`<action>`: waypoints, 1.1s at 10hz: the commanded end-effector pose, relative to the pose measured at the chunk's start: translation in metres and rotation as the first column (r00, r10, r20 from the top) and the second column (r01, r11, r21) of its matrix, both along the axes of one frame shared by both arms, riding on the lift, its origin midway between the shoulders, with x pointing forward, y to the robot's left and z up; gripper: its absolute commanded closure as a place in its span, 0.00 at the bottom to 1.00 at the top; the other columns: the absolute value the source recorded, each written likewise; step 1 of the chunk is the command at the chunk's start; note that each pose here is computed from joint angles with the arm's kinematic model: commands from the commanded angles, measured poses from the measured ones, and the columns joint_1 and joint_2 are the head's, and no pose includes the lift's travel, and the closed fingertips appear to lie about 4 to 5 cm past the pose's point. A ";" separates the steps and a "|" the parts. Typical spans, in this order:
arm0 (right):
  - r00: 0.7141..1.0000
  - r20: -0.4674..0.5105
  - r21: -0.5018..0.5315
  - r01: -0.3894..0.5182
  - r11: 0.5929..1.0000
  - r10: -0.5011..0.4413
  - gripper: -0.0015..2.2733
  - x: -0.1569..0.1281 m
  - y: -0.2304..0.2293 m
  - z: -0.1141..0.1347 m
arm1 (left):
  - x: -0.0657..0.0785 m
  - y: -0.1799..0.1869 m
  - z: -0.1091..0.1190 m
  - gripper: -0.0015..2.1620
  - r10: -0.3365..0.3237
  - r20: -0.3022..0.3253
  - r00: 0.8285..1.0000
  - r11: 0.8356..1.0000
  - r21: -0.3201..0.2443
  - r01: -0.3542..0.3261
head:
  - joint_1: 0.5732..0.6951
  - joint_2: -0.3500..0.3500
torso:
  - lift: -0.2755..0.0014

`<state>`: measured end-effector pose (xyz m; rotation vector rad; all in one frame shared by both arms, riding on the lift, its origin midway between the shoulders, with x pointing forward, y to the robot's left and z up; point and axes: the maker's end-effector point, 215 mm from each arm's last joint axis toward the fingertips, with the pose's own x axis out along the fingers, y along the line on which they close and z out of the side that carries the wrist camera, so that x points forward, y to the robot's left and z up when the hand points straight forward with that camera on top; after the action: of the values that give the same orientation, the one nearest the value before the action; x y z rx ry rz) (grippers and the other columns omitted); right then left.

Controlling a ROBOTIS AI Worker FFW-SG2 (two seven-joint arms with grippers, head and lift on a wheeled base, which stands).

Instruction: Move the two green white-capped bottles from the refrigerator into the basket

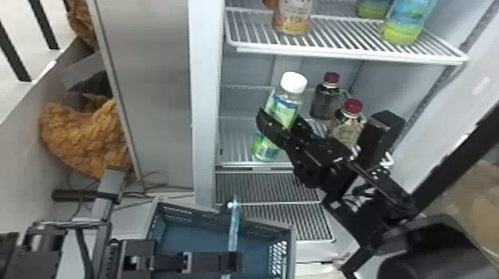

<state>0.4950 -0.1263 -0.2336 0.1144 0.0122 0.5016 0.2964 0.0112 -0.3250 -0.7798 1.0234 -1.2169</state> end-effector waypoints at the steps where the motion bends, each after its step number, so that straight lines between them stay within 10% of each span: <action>1: 1.000 -0.019 -0.002 0.003 1.000 -0.003 0.39 -0.017 -0.005 0.006 | 0.001 0.001 0.000 0.54 0.003 0.000 1.000 1.000 0.000 -0.003 | 1.00 0.27 | 0.04; 11: 0.916 -0.390 0.006 -0.097 0.995 0.091 0.39 -0.125 -0.002 -0.066 | 0.007 0.010 -0.002 0.54 0.025 0.007 1.000 1.000 0.017 -0.026 | 1.00 0.23 | 0.04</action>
<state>0.3728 -0.1297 -0.2926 0.1900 0.3899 0.5649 0.3035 0.0205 -0.3262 -0.7711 1.0125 -1.1893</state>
